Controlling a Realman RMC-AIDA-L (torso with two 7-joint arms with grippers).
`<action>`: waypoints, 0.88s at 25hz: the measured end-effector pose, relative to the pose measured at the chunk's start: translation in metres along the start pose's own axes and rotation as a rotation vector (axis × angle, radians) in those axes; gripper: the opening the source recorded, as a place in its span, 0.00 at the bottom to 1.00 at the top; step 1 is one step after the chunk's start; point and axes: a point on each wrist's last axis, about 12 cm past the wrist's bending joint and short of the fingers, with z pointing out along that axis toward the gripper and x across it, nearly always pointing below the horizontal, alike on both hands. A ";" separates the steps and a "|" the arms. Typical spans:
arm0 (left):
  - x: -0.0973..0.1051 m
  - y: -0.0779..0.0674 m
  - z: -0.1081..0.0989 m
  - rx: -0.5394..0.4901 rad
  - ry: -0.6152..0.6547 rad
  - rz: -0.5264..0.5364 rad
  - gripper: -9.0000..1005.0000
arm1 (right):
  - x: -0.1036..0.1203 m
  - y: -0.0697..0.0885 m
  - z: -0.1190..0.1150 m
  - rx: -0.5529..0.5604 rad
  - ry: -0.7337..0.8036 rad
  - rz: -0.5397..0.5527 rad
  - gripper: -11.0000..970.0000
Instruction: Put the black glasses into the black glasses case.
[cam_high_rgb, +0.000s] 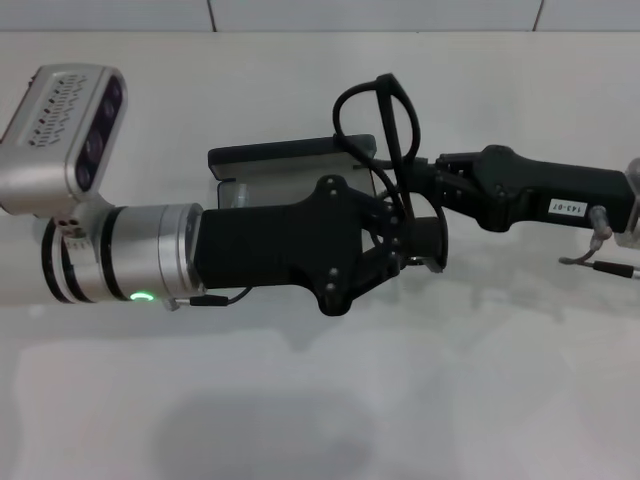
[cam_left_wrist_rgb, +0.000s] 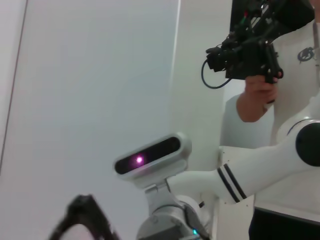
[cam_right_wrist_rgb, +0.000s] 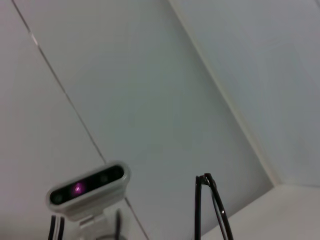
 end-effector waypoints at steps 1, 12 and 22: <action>0.000 0.000 0.000 -0.004 0.002 0.000 0.03 | 0.000 0.000 0.000 -0.004 0.004 0.000 0.07; 0.002 0.004 0.000 -0.036 0.021 -0.005 0.03 | 0.001 0.006 0.002 -0.056 0.020 -0.005 0.07; 0.002 0.006 0.000 -0.039 0.027 -0.003 0.04 | 0.001 0.007 0.003 -0.066 0.023 -0.007 0.07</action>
